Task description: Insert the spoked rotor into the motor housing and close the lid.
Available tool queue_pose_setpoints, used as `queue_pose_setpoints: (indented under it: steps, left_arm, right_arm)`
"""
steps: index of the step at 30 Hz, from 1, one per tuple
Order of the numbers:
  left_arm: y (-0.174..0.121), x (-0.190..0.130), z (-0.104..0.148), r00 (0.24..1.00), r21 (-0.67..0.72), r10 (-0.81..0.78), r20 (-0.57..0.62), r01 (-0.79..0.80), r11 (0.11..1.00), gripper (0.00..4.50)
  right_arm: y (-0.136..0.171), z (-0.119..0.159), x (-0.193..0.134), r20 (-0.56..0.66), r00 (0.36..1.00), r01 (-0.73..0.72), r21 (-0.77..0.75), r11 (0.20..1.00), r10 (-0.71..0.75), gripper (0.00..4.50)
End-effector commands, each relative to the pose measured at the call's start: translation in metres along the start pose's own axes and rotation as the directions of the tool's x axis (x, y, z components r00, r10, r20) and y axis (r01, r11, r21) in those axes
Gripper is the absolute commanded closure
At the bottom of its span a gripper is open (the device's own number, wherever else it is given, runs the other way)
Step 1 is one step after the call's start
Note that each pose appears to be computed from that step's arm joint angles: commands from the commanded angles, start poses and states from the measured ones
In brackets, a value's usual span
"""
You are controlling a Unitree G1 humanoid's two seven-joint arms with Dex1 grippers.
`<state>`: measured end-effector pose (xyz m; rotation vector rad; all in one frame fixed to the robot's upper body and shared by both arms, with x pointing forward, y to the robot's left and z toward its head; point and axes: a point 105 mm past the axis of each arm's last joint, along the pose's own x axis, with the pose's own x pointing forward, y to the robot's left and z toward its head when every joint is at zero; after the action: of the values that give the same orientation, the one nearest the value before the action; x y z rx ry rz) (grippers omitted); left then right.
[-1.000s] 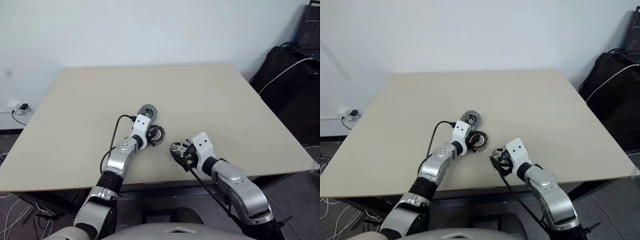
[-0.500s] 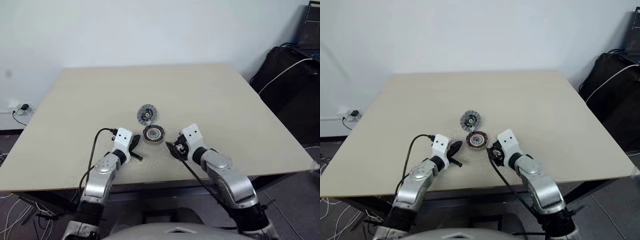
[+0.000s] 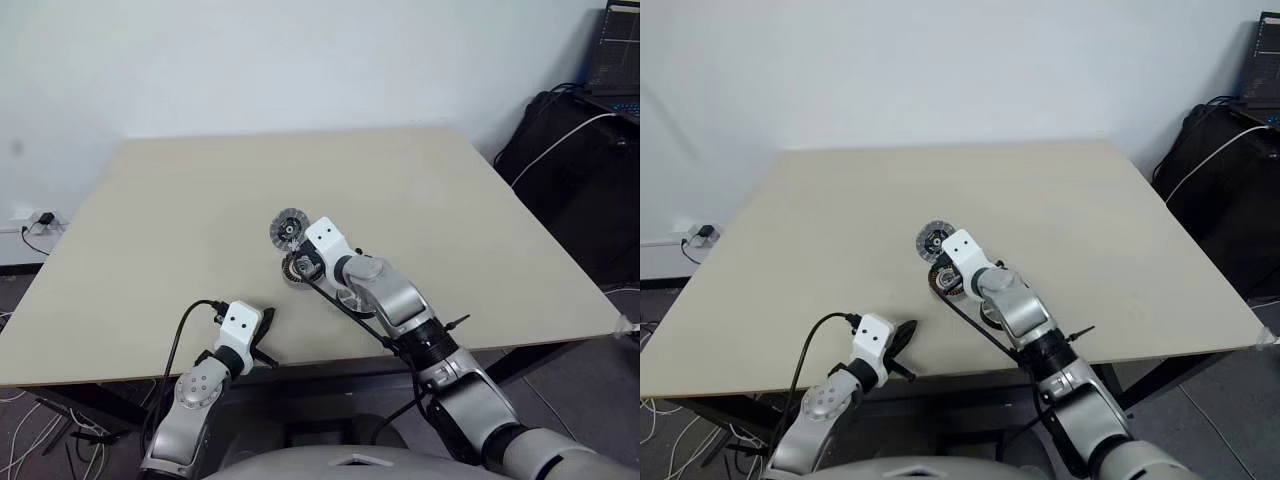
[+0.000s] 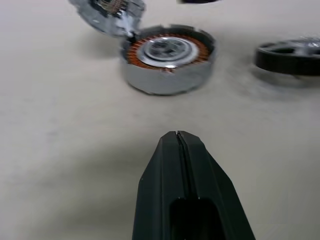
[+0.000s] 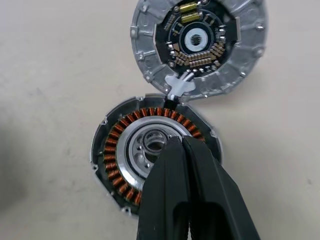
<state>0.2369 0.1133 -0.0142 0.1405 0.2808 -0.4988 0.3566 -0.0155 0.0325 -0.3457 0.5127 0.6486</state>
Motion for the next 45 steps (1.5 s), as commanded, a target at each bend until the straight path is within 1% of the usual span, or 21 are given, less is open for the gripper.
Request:
queue_pose_setpoints:
  steps: [1, 10, 22, 26, 36, 45]
  left_arm:
    - [-0.002, 0.001, 0.02, 0.997, 0.02, 0.007, 0.081, -0.008, 1.0, 4.5]
    - [-0.01, 0.003, 0.022, 0.996, -0.008, -0.011, 0.09, 0.012, 1.0, 4.5]
    - [-0.012, 0.004, 0.024, 0.996, -0.015, -0.022, 0.088, 0.023, 1.0, 4.5]
    - [-0.012, 0.005, 0.024, 0.996, -0.017, -0.023, 0.089, 0.025, 1.0, 4.5]
    - [-0.013, 0.007, 0.022, 0.996, -0.019, -0.028, 0.087, 0.03, 0.999, 4.5]
    - [-0.014, 0.01, 0.022, 0.995, -0.015, -0.05, 0.085, 0.051, 0.999, 4.5]
  right_arm:
    - [0.001, 0.019, 0.007, 0.04, 0.999, -0.008, -0.042, 0.999, 0.009, 4.44]
    - [0.013, 0.024, 0.023, 0.024, 0.998, -0.052, -0.076, 0.996, 0.054, 4.44]
    - [0.016, 0.023, 0.034, 0.013, 0.998, -0.06, -0.08, 0.995, 0.061, 4.44]
    - [0.017, 0.02, 0.037, -0.008, 0.998, -0.063, -0.094, 0.994, 0.063, 4.44]
    - [0.013, 0.0, 0.029, -0.088, 0.992, -0.102, -0.133, 0.986, 0.091, 4.44]
    - [0.011, -0.002, 0.02, -0.095, 0.991, -0.113, -0.149, 0.982, 0.1, 4.44]
